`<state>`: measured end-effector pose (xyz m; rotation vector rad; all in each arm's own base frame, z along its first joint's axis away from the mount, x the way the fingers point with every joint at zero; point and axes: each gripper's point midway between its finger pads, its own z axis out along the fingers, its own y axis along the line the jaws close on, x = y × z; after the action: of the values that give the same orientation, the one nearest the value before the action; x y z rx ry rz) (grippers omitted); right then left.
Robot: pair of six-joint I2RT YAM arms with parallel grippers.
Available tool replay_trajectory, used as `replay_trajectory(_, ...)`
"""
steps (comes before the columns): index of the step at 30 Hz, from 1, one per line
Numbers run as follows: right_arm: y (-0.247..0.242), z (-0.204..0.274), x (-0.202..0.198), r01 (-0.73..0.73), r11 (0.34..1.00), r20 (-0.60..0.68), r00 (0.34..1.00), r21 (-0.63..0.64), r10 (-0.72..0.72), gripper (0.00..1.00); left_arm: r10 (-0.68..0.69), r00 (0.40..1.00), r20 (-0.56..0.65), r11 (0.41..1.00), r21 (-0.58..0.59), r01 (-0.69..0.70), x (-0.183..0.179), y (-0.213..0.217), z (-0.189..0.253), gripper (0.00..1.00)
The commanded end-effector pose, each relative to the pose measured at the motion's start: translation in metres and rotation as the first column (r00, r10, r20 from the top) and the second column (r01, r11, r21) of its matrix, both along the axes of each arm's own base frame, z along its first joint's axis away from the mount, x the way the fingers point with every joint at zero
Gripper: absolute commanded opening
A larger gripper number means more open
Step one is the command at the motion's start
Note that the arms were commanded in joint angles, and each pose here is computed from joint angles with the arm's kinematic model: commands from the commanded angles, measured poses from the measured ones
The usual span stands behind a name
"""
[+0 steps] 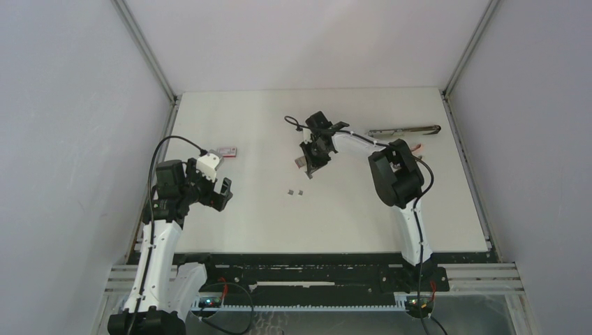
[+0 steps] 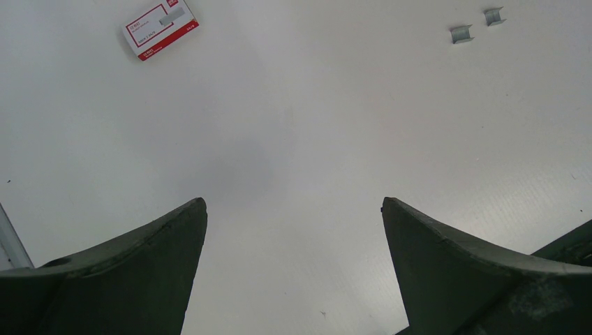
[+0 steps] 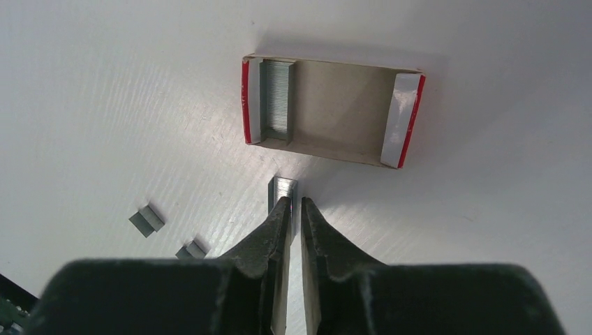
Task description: Unload the staples from the stapler
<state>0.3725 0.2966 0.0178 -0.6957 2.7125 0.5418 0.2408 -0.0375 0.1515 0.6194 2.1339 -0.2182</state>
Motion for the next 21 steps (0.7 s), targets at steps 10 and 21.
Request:
replay_trajectory(10, 0.007, 0.028, 0.018, -0.021, 1.000, 0.107, 0.994, -0.017, 0.023, 0.00, -0.002, 1.000, 0.017, 1.000, -0.012, 0.002, 0.002, -0.001, 0.000, 1.00)
replay_trajectory(21, 0.012, 0.059, 0.049, 0.017, 1.000, 0.219, 0.976, -0.005, -0.015, 0.00, 0.001, 1.000, 0.014, 1.000, -0.013, -0.001, 0.002, 0.000, 0.000, 1.00)
